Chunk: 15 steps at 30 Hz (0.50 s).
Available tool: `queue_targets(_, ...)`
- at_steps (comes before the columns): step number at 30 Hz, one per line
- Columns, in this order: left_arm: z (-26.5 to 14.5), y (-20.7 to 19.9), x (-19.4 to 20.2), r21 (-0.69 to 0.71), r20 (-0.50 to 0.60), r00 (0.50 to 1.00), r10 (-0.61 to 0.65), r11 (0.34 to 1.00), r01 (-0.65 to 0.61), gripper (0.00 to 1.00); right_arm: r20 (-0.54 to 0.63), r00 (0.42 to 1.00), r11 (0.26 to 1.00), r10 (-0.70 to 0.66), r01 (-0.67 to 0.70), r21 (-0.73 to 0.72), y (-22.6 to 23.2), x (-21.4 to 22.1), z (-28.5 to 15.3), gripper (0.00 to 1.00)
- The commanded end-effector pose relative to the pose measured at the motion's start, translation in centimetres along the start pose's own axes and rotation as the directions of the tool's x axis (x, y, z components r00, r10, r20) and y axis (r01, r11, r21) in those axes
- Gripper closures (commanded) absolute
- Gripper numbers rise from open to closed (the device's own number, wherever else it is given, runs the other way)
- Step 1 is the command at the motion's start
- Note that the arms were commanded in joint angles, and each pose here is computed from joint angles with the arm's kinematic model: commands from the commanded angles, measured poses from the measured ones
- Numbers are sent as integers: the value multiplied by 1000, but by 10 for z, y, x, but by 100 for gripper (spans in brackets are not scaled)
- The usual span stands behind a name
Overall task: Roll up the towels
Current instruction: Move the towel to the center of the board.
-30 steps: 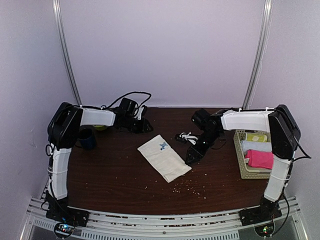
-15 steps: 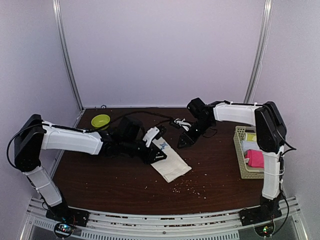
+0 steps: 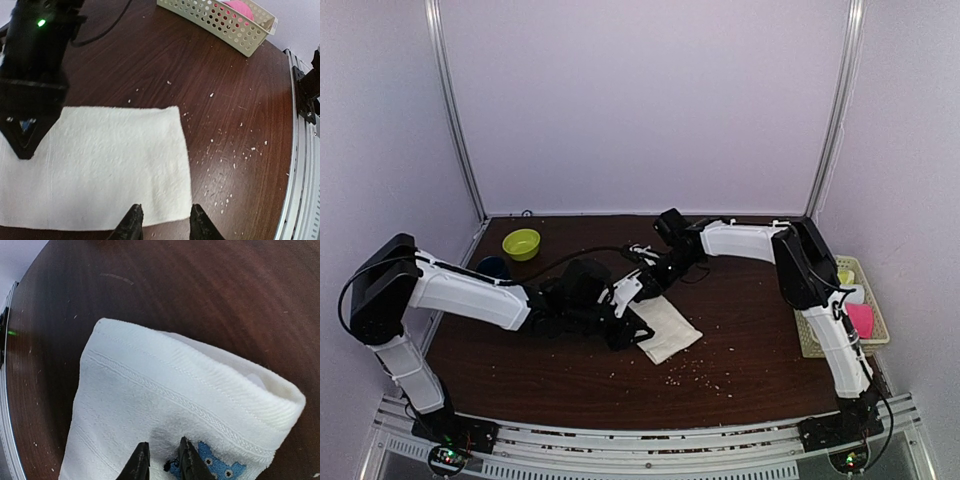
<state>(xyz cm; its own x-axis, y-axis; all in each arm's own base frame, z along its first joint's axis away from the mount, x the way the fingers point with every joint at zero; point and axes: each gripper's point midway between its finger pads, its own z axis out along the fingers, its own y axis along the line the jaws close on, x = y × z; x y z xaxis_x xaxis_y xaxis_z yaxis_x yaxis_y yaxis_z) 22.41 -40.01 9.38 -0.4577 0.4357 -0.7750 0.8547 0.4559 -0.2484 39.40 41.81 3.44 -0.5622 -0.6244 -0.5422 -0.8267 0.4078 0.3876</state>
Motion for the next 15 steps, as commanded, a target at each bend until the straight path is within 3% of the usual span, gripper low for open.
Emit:
queue_targets(1, 23, -22, -24, -22, -30, 977, 211, 977, -211, 65, 75, 981, 970, 180, -190, 149, -52, 7, -21, 77)
queue_targets(5, 43, -28, -20, -35, -103, 950, 295, 953, -300, 63, 93, 963, 939, 254, -268, 214, -63, 31, -38, 76)
queue_targets(9, 52, -21, -12, -59, -155, 924, 350, 930, -362, 62, 58, 957, 943, 284, -289, 163, -43, 52, -40, 74)
queue_targets(15, 47, -4, -2, -126, -227, 879, 420, 882, -454, 59, 96, 966, 966, 239, -247, 79, -21, 30, -62, 72)
